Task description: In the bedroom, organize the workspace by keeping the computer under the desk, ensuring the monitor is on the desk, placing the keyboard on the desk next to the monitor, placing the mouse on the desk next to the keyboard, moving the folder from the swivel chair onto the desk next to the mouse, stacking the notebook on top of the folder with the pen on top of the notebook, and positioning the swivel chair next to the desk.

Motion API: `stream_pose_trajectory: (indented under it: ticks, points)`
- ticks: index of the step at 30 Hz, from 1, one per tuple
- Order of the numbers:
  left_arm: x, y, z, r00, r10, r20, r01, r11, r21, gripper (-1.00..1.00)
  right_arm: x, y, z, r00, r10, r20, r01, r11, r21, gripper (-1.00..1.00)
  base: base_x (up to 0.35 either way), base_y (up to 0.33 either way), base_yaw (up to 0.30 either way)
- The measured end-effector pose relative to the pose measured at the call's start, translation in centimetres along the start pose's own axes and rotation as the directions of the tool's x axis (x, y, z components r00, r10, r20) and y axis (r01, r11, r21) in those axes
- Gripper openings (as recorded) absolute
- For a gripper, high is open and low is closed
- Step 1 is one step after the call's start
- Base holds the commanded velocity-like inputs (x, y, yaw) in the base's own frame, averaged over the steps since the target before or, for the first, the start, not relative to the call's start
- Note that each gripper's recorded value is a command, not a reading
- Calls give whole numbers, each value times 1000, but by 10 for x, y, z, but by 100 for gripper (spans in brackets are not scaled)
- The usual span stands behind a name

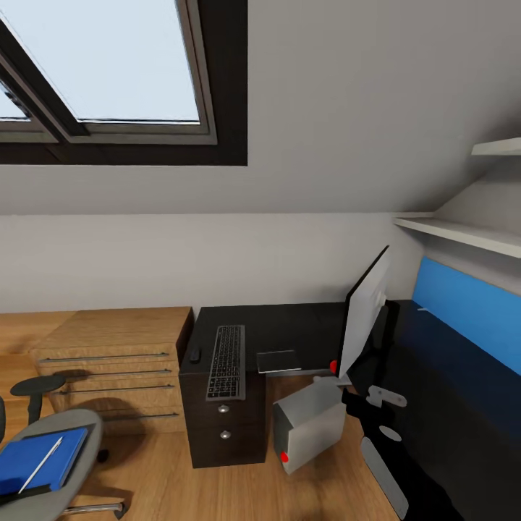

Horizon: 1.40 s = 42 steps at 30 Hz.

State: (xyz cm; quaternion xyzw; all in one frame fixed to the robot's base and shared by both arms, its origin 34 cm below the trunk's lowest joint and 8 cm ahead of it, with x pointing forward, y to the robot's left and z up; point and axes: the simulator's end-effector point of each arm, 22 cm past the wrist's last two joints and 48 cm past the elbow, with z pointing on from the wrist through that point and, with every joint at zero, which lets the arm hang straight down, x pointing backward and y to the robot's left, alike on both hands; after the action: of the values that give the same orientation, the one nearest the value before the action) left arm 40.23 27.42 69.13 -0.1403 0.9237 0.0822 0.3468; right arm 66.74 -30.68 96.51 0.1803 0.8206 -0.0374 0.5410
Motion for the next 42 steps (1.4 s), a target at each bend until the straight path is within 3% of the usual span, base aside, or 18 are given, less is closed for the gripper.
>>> stream_pose_trajectory:
  ticks: [5, 8, 10, 21, 24, 25, 26, 29, 31, 35, 38, 39, 42]
  points:
    - [0, 0, 0, 1000, 0, 0, 0, 1000, 0, 100, 2, -16, 5, 998, 5, 57, -7, 999, 31, 100, 0, 0, 0]
    - [0, 0, 0, 1000, 0, 0, 0, 1000, 0, 100, 10, -51, 16, 992, -24, 123, 11, 994, 105, 100, 0, 0, 0]
    - [0, 0, 0, 1000, 0, 0, 0, 1000, 0, 100, 3, -62, 25, 989, -36, 141, 17, 991, 131, 100, 0, 0, 0]
    - [0, 0, 0, 1000, 0, 0, 0, 1000, 0, 100, -16, -115, 65, 993, -94, 65, 72, 958, 278, 100, 0, 0, 0]
    - [0, 0, 0, 1000, 1, 0, -1, 1000, 1, 100, -29, -130, 68, 992, -102, 73, 75, 951, 300, 100, 0, 0, 0]
    - [0, -1, 0, 1000, 2, 1, -2, 1000, 3, 100, -68, -136, 75, 989, -97, 116, 55, 947, 317, 100, 0, 0, 0]
    - [0, -1, 0, 1000, 2, 1, -2, 1000, 3, 100, -86, -135, 78, 987, -93, 134, 46, 946, 320, 100, 0, 0, 0]
    - [0, -2, 0, 1000, 3, 2, -3, 1000, 4, 100, -92, -136, 81, 989, -79, 128, 32, 943, 330, 100, 0, 0, 0]
    - [0, -2, 0, 1000, 4, 2, -4, 1000, 4, 100, -85, -119, 82, 992, -41, 118, 2, 949, 314, 100, 0, 0, 0]
    - [-1, -2, 0, 1000, 3, 4, -3, 1000, 4, 100, -79, -97, 82, 993, -21, 113, -13, 957, 289, 100, 0, 0, 0]
    - [-1, -1, 0, 1000, 3, 4, -3, 1000, 3, 100, -85, -95, 81, 989, -16, 145, -27, 958, 285, 100, 0, 0, 0]
    - [-1, -1, 0, 1000, 3, 4, -3, 1000, 3, 100, -93, -96, 79, 981, -11, 194, -45, 958, 283, 100, 0, 0, 0]
    - [-1, -2, 0, 1000, 3, 4, -3, 1000, 4, 100, -96, -97, 78, 978, -11, 208, -49, 958, 282, 100, 0, 0, 0]
